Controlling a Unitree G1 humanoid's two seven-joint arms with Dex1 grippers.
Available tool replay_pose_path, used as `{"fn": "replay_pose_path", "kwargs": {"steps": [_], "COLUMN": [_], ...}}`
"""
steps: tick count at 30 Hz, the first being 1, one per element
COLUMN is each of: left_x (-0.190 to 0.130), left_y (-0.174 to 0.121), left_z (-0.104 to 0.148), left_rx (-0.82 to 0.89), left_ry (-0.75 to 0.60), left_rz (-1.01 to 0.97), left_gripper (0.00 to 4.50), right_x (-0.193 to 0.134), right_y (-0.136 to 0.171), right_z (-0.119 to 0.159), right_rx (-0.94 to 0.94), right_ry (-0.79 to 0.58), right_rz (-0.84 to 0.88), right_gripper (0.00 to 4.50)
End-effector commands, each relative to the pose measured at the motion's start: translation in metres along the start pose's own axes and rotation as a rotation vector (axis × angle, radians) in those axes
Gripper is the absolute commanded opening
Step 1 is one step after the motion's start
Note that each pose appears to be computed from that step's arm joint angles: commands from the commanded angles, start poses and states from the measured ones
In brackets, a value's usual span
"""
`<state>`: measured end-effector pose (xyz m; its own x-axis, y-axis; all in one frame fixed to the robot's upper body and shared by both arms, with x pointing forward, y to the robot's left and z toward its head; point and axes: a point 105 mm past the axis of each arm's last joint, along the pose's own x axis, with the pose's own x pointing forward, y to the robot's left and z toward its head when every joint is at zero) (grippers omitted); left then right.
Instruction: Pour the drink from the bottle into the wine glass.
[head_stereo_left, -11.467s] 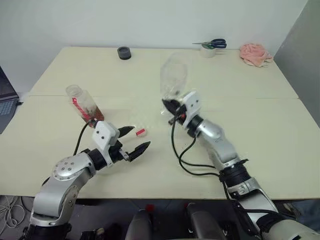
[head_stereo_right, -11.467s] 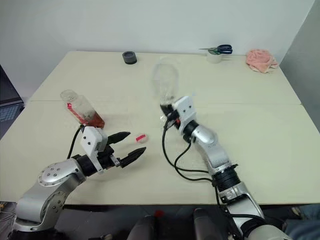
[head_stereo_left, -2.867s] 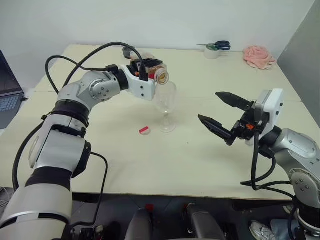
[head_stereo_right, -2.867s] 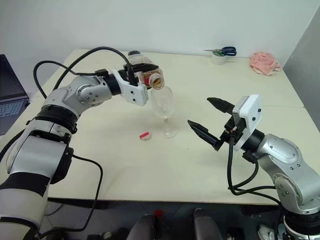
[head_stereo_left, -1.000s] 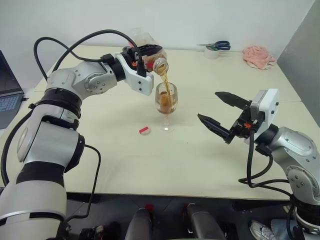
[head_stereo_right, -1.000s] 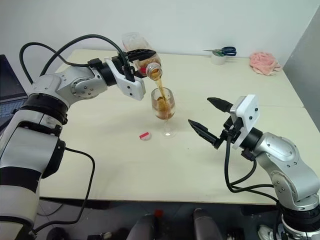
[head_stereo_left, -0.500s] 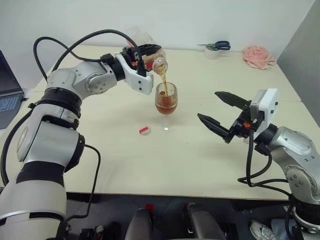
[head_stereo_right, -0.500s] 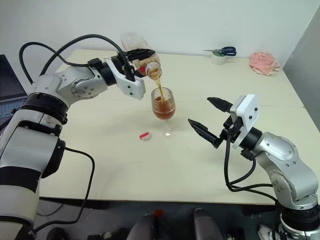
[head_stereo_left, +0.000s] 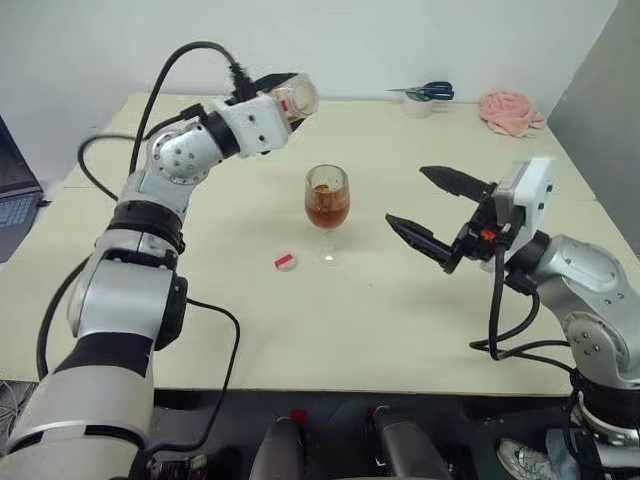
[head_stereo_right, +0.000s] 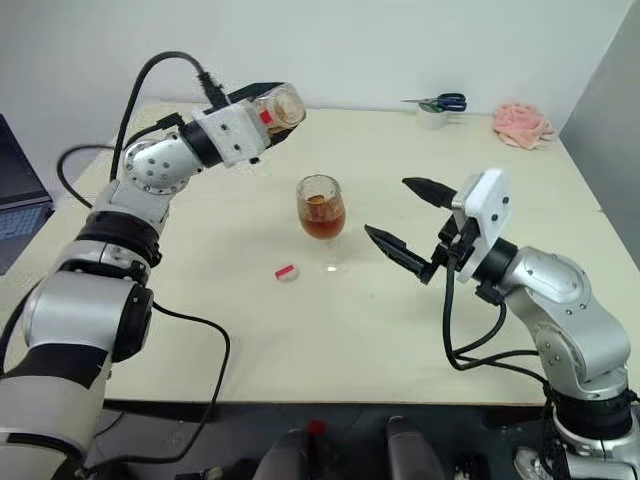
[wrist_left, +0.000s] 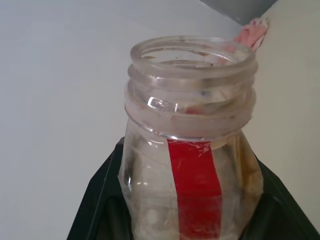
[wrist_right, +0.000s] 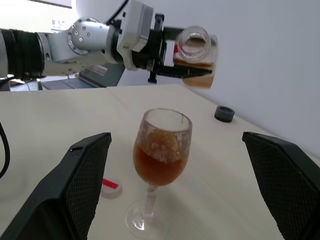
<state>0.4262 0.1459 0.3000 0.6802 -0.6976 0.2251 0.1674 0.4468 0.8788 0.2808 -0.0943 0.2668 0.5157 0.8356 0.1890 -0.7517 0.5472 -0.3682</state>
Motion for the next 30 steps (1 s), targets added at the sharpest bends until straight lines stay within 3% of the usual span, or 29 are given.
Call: {"fn": "replay_pose_path", "kwargs": {"steps": [1,6,8,14,30], "left_x": [-0.02,-0.062,-0.092,-0.141,-0.156], "left_y": [0.035,0.047,0.044,0.022,-0.005], "left_z": [-0.009,-0.051,-0.068,-0.096,-0.102], "left_rx": [-0.211,-0.491,-0.537,-0.736,-0.889], "left_ry": [0.006,0.152,0.238,0.411,0.453], "left_rz": [0.196,0.445,0.552,0.732,0.744], "left_gripper": [1.82,1.82,1.82,1.82,1.82], "right_x": [0.016,0.046,0.066,0.097,0.114], "right_y": [-0.009,-0.022,-0.02,0.01,0.015], "right_z": [0.022,0.031,0.021,-0.005,0.008], "right_rx": [-0.038,-0.017,-0.011,0.032,0.063], "right_ry": [-0.032,0.049,0.156,0.287,0.217], "right_rz": [0.033,0.045,0.07,0.24,0.265], "right_gripper": [4.5,4.5,4.5,4.5,4.5]}}
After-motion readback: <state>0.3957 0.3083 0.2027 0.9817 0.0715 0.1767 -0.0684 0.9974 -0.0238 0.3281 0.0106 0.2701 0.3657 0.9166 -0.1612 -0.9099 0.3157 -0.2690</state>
